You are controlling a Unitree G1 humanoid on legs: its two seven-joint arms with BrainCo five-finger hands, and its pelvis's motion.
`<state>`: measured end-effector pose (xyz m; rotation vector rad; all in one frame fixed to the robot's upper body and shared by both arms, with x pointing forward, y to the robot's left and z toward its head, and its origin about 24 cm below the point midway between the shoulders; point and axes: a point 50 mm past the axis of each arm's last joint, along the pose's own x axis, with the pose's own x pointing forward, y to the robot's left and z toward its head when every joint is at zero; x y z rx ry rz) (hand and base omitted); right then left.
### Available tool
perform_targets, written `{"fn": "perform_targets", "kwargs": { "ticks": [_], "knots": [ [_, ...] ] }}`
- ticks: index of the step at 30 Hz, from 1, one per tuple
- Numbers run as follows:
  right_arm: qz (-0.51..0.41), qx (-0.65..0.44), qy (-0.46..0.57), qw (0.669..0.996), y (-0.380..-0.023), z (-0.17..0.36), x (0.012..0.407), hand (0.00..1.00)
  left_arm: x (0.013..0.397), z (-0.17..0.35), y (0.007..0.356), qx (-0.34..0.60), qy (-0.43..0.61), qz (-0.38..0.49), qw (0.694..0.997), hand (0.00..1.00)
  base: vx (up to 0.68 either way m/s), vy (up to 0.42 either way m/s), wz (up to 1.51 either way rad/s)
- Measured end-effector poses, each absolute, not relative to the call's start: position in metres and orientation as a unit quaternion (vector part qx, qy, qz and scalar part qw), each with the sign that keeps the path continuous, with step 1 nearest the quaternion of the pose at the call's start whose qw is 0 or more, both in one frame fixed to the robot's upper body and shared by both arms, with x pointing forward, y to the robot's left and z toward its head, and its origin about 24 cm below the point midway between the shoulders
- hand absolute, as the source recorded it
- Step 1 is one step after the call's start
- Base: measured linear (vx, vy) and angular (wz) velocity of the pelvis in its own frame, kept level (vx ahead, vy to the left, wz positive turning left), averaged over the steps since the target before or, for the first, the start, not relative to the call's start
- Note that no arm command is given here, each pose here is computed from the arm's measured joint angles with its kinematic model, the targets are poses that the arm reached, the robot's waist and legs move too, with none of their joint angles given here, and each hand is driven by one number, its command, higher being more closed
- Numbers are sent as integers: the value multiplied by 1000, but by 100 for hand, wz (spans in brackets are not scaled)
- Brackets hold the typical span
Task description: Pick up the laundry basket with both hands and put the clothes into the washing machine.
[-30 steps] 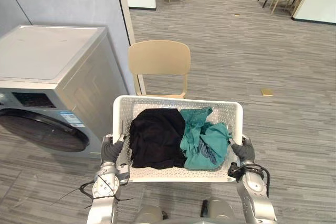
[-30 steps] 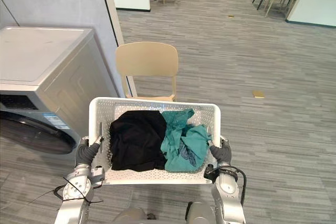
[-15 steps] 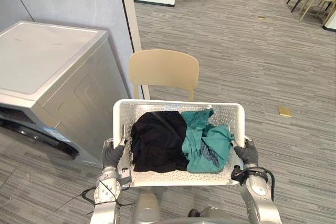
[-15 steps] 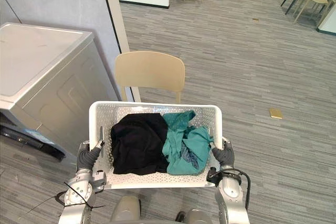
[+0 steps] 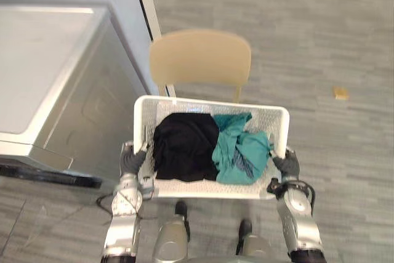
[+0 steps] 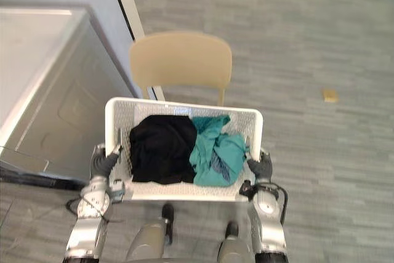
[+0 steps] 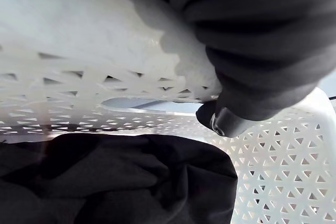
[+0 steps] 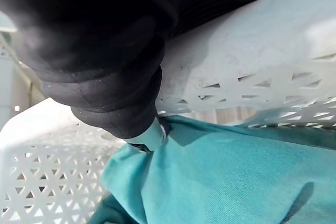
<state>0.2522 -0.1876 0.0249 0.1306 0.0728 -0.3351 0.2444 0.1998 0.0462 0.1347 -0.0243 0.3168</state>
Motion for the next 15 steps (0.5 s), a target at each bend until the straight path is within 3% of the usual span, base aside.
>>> {"fn": "perform_targets", "kwargs": {
  "ticks": [8, 15],
  "knots": [
    [-188, 62, -73, 977, -192, 88, 299, 100, 306, 108, 195, 77, -115, 161, 977, 100, -68, 22, 2],
    [-189, 78, -74, 976, -188, 97, 317, 100, 335, 131, 198, 102, -128, 163, 973, 100, 37, -17, -1]
  ]
}}
